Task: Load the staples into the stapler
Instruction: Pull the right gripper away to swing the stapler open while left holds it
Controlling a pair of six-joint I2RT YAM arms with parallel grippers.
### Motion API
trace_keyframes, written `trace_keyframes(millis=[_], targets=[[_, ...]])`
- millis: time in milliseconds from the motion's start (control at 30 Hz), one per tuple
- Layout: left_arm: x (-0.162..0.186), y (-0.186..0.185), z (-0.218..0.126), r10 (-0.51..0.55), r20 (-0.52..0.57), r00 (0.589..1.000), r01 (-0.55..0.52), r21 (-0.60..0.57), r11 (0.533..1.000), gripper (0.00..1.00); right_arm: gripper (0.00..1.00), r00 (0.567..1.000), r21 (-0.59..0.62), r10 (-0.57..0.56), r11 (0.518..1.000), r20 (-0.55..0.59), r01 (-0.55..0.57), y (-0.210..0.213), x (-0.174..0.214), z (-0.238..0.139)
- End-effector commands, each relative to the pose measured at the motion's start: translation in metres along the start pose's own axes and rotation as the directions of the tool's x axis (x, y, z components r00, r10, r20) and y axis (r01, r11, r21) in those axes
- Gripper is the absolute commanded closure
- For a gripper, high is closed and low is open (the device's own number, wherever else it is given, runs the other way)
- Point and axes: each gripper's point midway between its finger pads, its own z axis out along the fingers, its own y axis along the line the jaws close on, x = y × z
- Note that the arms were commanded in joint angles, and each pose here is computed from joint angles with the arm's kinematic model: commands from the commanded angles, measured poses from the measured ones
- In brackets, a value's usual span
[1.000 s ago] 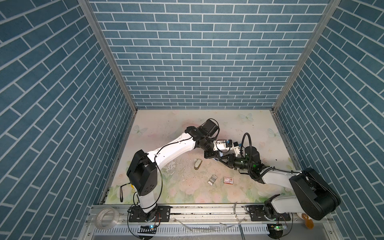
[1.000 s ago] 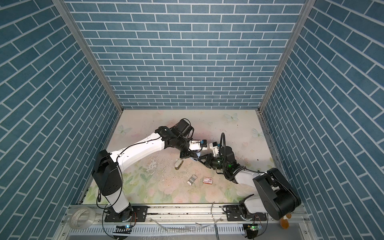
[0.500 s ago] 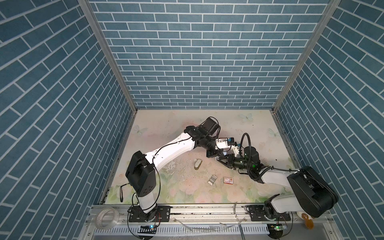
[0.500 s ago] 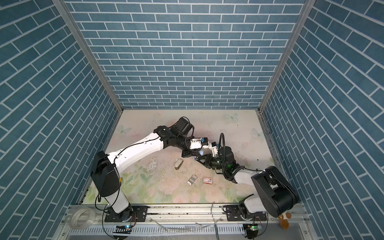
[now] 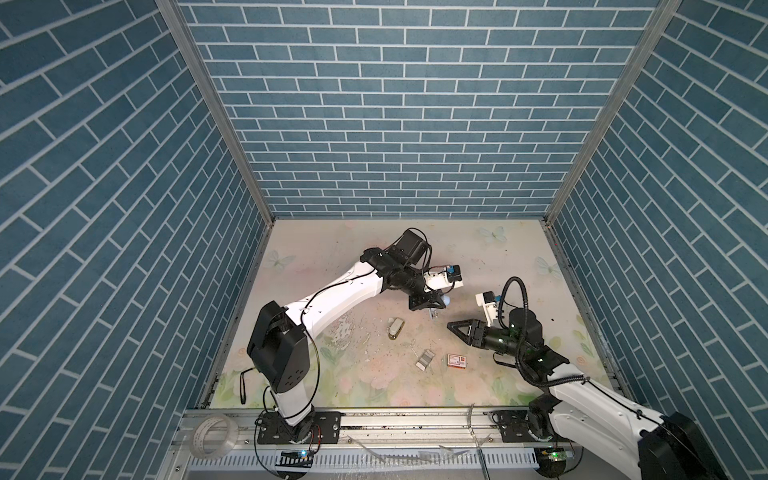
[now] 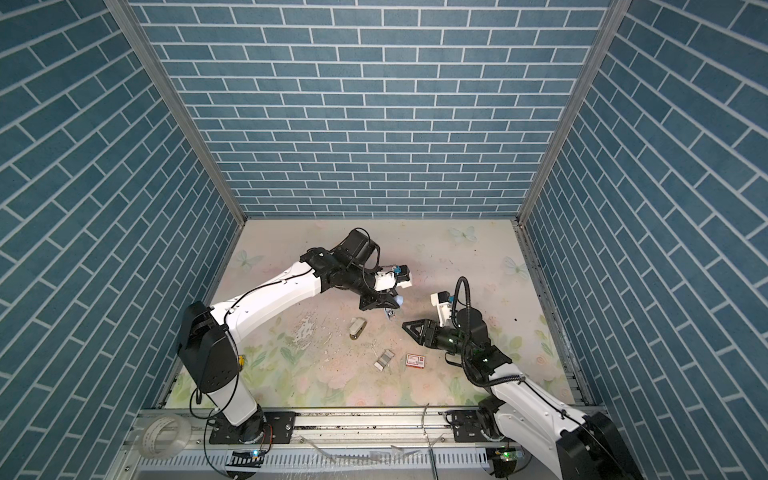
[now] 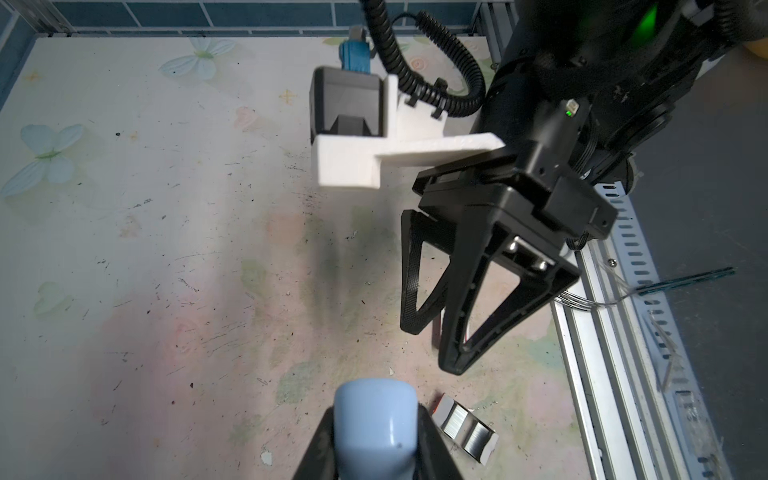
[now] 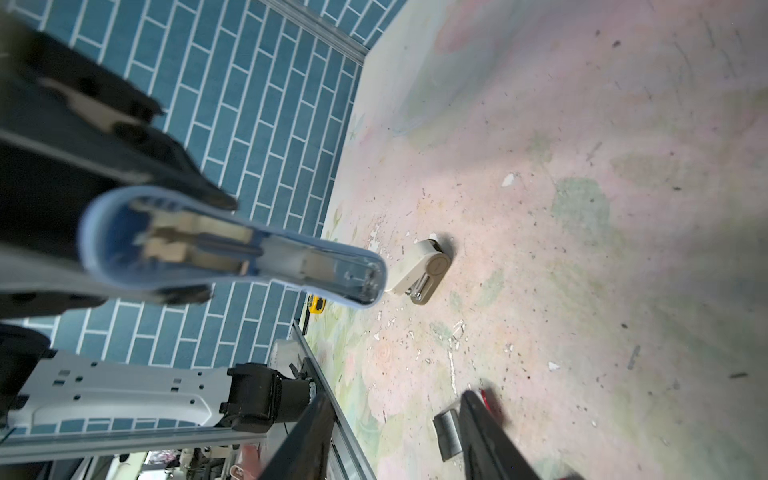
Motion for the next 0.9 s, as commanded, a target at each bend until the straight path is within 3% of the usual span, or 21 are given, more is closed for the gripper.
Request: trace_keyframes(millis=[0, 167, 333, 567, 867], targets=[[-0.015, -0.015, -0.005, -0.043, 0.056, 0.998, 0.037, 0.098, 0.995, 1.0, 0.47, 0.994, -0.011, -0.105, 0.994, -0.023, 0.104, 0.011, 0.006, -0.011], [-0.031, -0.029, -0.008, -0.113, 0.101, 0.988, 0.089, 0.222, 0.971, 1.0, 0.42, 0.977, -0.074, -0.213, 0.974, 0.016, 0.213, 0.042, -0.003, -0.024], [-0.045, -0.035, -0.011, -0.186, 0.128, 0.974, 0.134, 0.336, 0.932, 1.0, 0.42, 0.969, -0.117, -0.247, 0.962, 0.013, 0.246, 0.057, -0.006, -0.027], [-0.046, -0.04, -0.008, -0.215, 0.125, 0.969, 0.15, 0.394, 0.907, 1.0, 0.44, 0.963, -0.121, -0.267, 0.956, 0.037, 0.269, 0.064, -0.015, -0.026], [-0.05, -0.043, -0.006, -0.265, 0.127, 0.956, 0.178, 0.464, 0.868, 1.0, 0.47, 0.962, -0.21, -0.268, 0.939, 0.05, 0.272, 0.083, -0.028, -0.016]])
